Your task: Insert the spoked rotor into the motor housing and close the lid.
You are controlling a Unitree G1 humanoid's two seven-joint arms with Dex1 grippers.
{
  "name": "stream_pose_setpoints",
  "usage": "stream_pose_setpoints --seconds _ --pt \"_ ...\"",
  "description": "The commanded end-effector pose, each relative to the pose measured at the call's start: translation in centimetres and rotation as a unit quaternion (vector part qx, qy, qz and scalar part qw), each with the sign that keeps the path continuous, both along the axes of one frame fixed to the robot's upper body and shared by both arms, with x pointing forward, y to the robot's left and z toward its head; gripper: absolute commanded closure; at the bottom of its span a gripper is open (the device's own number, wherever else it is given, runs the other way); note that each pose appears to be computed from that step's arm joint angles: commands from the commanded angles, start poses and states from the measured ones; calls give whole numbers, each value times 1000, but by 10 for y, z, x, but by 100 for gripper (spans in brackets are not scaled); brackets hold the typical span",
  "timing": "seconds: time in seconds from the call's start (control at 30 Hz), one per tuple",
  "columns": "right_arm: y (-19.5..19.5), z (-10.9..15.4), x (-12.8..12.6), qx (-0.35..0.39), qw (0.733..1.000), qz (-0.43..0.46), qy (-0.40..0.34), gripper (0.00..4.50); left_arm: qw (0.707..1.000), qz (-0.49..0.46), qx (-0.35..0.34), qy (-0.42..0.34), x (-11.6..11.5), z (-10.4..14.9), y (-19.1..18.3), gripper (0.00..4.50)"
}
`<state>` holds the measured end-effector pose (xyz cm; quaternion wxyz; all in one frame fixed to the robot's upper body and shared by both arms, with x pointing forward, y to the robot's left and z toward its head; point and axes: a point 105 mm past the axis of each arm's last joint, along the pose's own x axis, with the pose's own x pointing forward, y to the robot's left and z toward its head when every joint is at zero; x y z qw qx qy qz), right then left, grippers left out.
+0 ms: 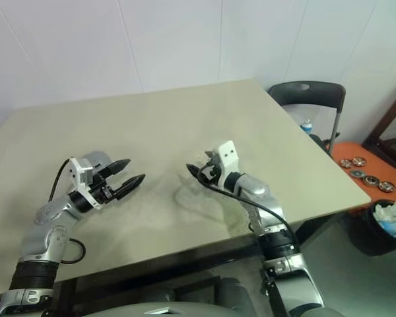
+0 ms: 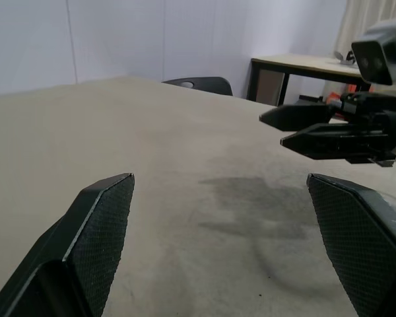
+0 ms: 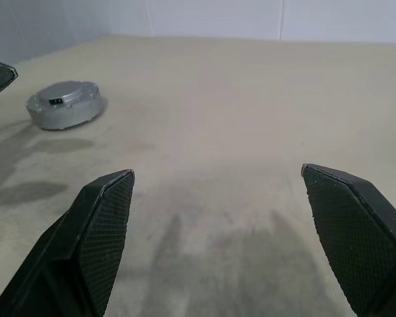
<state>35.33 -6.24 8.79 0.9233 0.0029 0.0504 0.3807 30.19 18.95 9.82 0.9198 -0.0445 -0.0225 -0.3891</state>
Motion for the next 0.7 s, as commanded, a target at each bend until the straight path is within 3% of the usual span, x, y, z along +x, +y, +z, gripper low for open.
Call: stream_pose_setpoints --seconds 0.03,0.7 --pt "1 13 5 8 999 -2 -31 26 999 -2 31 -24 7 10 1 5" --pt "-4 13 23 -5 998 -34 -45 26 998 3 41 -39 18 13 -3 5"
